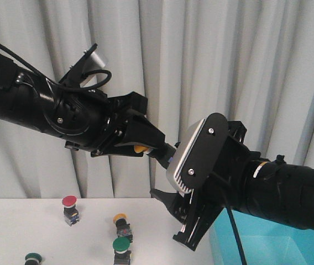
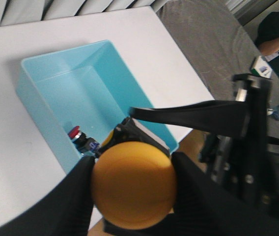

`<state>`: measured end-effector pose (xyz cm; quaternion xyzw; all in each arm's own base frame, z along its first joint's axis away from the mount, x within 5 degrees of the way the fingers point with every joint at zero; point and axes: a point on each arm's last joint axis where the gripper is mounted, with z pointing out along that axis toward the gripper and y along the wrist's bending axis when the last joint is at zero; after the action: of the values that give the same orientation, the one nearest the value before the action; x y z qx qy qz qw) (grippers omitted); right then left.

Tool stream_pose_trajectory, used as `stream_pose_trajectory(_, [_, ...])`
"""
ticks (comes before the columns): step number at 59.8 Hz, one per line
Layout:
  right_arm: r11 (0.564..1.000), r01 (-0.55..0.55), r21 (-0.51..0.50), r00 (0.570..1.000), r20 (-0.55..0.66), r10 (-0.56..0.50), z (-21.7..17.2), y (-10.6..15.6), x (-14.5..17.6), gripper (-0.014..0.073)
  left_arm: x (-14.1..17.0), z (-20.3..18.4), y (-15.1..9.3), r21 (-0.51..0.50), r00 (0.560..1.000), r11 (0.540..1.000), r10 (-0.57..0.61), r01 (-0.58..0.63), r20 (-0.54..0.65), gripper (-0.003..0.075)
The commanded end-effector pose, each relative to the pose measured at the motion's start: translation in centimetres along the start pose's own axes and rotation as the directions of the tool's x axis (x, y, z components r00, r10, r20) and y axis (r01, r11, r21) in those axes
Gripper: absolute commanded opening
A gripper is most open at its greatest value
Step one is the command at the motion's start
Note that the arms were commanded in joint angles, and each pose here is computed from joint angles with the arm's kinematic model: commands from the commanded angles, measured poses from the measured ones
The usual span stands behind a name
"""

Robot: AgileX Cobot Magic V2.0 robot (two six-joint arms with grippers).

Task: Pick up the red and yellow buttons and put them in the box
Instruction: 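Carry the yellow button toward the right gripper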

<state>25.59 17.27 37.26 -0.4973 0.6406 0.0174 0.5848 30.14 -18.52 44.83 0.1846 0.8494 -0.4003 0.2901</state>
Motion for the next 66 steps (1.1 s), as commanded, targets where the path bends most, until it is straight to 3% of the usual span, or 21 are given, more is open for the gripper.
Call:
stream_pose_trajectory(1, [0.995, -0.023, 0.099, 0.997, 0.076, 0.015, -1.2, -1.4, -1.6, 0.0561, -0.6, -2.5, -2.7, 0.083, 0.994, 0.996, 0.005, -0.014, 0.108, 0.0004])
stream_pose_trajectory(22, [0.994, -0.036, 0.099, 0.997, 0.078, 0.028, -1.2, -1.4, -1.6, 0.0535, -0.4, -2.5, -3.3, 0.139, 0.997, 0.99, -0.017, 0.006, 0.077, 0.0004])
stream_pose_trajectory(27, [0.994, -0.036, 0.099, 0.997, 0.078, 0.028, -1.2, -1.4, -1.6, 0.0472, -0.2, -2.3, -3.6, 0.143, 0.998, 0.99, -0.006, -0.004, 0.067, 0.0004])
stream_pose_trajectory(40, [0.994, -0.036, 0.099, 0.997, 0.078, 0.028, -1.2, -1.4, -1.6, 0.0177, 0.1, -1.9, -4.2, 0.156, 0.998, 0.987, 0.012, -0.021, 0.057, 0.0004])
stream_pose_trajectory(46, [0.995, -0.036, 0.097, 0.997, 0.077, 0.029, -1.2, -1.4, -1.6, 0.0081, 0.1, -1.9, -4.2, 0.156, 0.998, 0.988, 0.012, -0.021, 0.057, 0.0004])
stream_pose_trajectory(55, [0.995, -0.036, 0.096, 0.997, 0.077, 0.029, -1.2, -1.4, -1.6, 0.0004, 0.1, -1.9, -4.2, 0.157, 0.998, 0.987, 0.012, -0.02, 0.057, 0.0004])
stream_pose_trajectory(66, [0.995, -0.036, 0.096, 0.997, 0.077, 0.029, -1.2, -1.4, -1.6, -0.0004, 0.0, -1.9, -4.2, 0.156, 0.998, 0.988, 0.01, -0.019, 0.062, 0.0005])
